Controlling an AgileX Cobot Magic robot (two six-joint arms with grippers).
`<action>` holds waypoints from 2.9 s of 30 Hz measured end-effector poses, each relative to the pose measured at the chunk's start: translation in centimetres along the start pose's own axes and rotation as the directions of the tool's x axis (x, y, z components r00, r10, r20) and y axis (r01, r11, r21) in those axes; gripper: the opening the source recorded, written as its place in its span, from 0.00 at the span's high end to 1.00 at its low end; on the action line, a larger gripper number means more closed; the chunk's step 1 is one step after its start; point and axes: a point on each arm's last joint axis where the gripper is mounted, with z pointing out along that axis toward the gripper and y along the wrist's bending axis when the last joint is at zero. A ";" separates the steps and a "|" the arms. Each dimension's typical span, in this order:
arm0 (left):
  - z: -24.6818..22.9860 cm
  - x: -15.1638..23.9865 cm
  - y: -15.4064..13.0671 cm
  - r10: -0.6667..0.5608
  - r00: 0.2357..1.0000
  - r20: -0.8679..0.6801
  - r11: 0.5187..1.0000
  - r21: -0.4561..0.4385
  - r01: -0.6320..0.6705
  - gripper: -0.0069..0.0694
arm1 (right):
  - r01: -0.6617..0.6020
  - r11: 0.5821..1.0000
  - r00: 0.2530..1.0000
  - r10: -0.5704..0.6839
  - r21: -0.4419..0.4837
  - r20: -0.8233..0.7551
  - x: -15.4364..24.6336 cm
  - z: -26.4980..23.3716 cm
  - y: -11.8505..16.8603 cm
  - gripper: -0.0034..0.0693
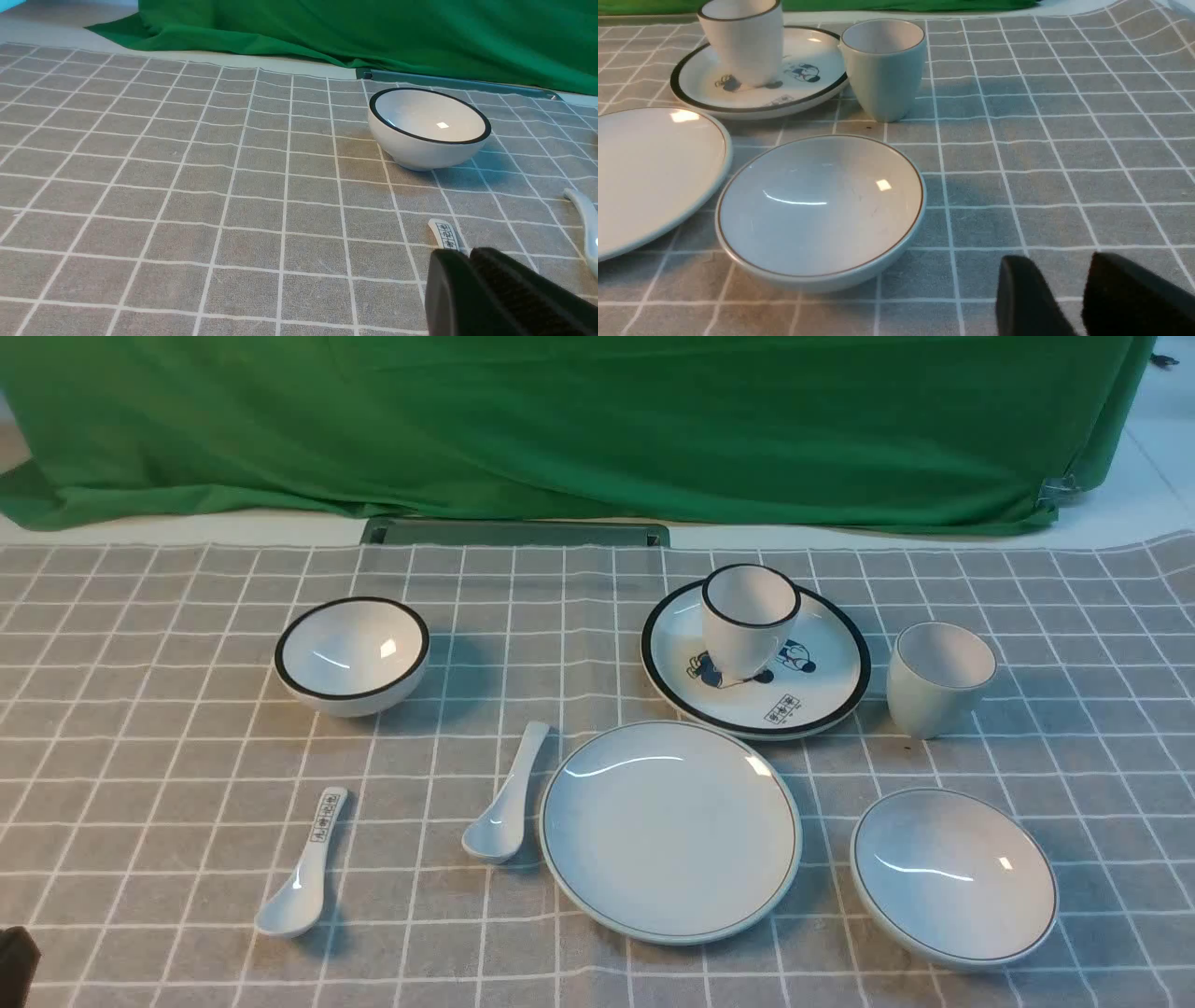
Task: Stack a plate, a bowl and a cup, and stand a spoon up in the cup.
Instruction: Use the right arm to grab a blue rice bowl
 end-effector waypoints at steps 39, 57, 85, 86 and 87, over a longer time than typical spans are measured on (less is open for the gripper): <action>0.0 -0.6 -0.2 -0.127 0.990 0.058 0.992 0.025 0.126 0.89 | 0.000 1.000 1.000 0.000 0.000 0.000 0.0 0.0 0.0 0.62; -0.6 -9.7 -3.4 -0.274 0.952 -0.136 0.922 0.242 0.301 0.89 | 0.000 1.000 1.000 0.000 0.000 0.000 0.0 0.0 0.0 0.62; 9.2 -13.0 -13.2 0.441 0.792 -0.422 0.688 0.726 0.004 0.89 | -0.124 0.991 0.990 0.127 -0.056 0.065 -0.6 0.0 0.4 0.62; 9.0 -13.1 -13.1 0.443 0.798 -0.408 0.684 0.730 -0.007 0.89 | -0.165 0.981 0.982 0.172 -0.099 0.071 -0.8 0.0 0.5 0.62; 8.8 -13.3 -13.0 0.445 0.803 -0.395 0.680 0.733 -0.016 0.89 | -0.266 0.960 0.958 0.273 -0.082 0.089 -1.0 -0.1 0.5 0.62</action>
